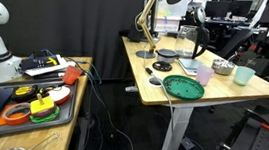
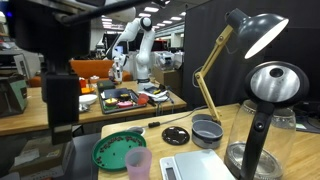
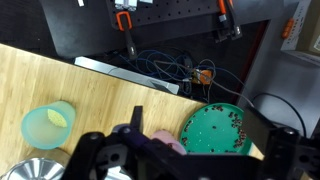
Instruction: Move the cup to the left
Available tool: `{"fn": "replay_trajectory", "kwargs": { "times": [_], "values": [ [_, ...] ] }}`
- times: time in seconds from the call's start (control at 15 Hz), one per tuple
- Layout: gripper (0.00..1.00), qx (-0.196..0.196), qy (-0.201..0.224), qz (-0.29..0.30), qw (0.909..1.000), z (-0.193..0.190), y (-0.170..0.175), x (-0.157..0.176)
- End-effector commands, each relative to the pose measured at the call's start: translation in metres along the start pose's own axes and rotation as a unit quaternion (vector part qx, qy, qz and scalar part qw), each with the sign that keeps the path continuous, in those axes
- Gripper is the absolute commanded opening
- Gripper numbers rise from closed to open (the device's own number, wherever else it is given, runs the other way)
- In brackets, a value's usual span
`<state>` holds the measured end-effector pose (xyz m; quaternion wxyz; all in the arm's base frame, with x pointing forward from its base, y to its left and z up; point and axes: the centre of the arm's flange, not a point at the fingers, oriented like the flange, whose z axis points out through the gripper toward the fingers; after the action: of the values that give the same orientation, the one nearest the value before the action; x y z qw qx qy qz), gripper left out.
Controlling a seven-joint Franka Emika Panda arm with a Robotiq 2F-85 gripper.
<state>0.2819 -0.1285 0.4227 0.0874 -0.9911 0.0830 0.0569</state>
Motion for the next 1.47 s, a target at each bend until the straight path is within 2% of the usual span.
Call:
{"fn": "replay_trajectory", "kwargs": {
  "times": [0.0, 0.13, 0.27, 0.33, 0.53, 0.67, 0.73, 0.87, 1.4],
  "values": [
    [1.00, 0.006, 0.004, 0.007, 1.0000, -0.001, 0.000, 0.003],
    [1.00, 0.032, 0.018, 0.019, 0.9991, -0.008, 0.001, 0.007],
    [1.00, 0.082, 0.044, 0.039, 0.9949, -0.019, 0.004, 0.010],
    [1.00, 0.108, 0.059, 0.051, 0.9910, -0.027, 0.007, 0.012],
    [1.00, 0.155, 0.110, 0.109, 0.9757, -0.051, 0.023, 0.021],
    [1.00, 0.162, 0.148, 0.156, 0.9630, -0.065, 0.032, 0.029],
    [1.00, 0.154, 0.132, 0.121, 0.9717, -0.061, 0.028, 0.017],
    [1.00, 0.159, 0.145, 0.141, 0.9663, -0.066, 0.032, 0.020],
    [1.00, 0.159, 0.143, 0.146, 0.9658, -0.063, 0.033, 0.022]
  ]
}}
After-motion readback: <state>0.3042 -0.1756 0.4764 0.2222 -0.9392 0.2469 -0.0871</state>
